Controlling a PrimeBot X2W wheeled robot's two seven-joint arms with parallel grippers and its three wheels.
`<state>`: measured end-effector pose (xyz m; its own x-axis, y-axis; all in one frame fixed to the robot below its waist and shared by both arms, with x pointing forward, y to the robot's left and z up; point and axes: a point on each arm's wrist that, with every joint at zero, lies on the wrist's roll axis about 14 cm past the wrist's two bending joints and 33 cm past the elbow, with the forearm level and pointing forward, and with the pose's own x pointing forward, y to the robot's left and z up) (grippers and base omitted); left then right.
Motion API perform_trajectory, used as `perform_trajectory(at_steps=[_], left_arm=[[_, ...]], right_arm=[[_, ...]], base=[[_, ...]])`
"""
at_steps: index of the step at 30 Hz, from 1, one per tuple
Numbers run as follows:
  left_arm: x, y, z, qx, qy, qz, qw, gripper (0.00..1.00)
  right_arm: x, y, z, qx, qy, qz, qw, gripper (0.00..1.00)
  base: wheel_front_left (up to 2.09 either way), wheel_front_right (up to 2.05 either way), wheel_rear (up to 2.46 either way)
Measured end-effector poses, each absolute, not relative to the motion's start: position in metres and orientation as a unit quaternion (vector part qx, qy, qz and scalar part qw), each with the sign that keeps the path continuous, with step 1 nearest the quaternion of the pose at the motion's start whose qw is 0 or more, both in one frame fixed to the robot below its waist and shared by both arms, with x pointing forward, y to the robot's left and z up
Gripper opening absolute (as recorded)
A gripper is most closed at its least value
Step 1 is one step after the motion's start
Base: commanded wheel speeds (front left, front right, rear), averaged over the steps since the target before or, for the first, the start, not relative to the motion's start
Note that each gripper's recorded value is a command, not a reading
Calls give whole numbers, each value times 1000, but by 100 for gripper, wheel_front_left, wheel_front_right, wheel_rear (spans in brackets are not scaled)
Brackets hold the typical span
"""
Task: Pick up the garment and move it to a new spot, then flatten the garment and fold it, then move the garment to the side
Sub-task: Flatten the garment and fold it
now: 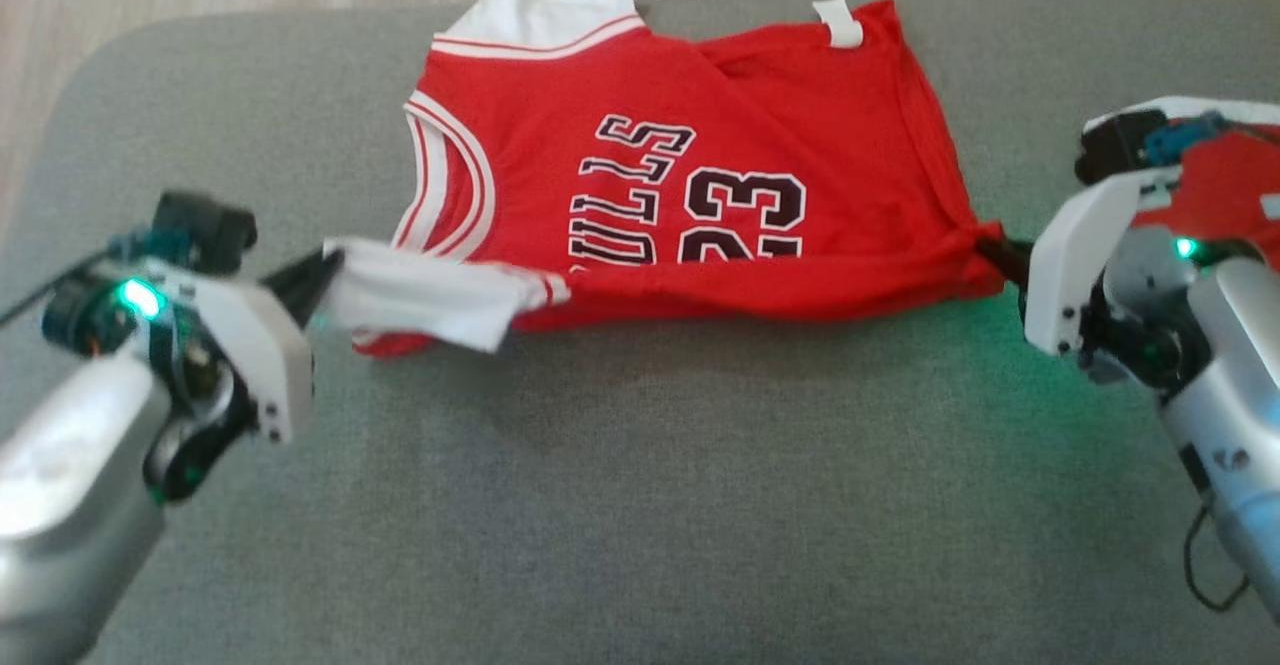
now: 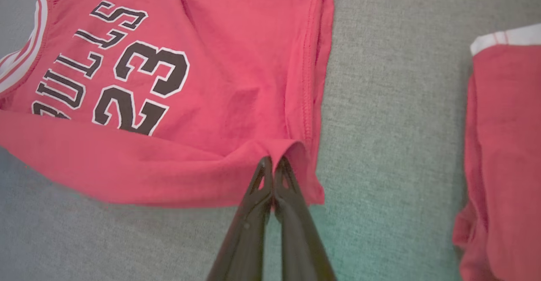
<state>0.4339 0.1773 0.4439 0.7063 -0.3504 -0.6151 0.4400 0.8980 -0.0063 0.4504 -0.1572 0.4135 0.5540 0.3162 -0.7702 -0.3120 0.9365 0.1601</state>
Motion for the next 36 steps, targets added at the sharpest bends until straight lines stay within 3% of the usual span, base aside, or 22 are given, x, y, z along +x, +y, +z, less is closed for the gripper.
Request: perform_trajectory(at_steps=[17, 18, 19, 20, 21, 28, 36], left_arm=[[510, 157, 427, 156, 306, -227, 911, 0], [515, 157, 428, 157, 299, -227, 913, 30], [520, 155, 430, 158, 290, -226, 916, 92], [526, 154, 432, 159, 277, -225, 920, 100], [532, 151, 437, 155, 258, -223, 927, 100], [573, 146, 505, 95, 74, -157, 980, 100], [562, 156, 569, 36, -32, -108, 993, 100]], right_arm=[[489, -157, 396, -10, 440, 153, 885, 0], [489, -158, 394, -13, 442, 152, 884, 0], [491, -159, 393, -13, 440, 149, 886, 0], [496, -162, 394, -16, 431, 145, 891, 85], [501, -164, 396, -17, 419, 140, 897, 100], [547, -151, 446, 25, 261, 130, 956, 100], [556, -142, 513, 105, 64, 107, 987, 100]], base=[[0, 0, 0], [0, 0, 0], [0, 0, 0], [0, 0, 0], [0, 0, 0], [0, 0, 0], [0, 0, 0]])
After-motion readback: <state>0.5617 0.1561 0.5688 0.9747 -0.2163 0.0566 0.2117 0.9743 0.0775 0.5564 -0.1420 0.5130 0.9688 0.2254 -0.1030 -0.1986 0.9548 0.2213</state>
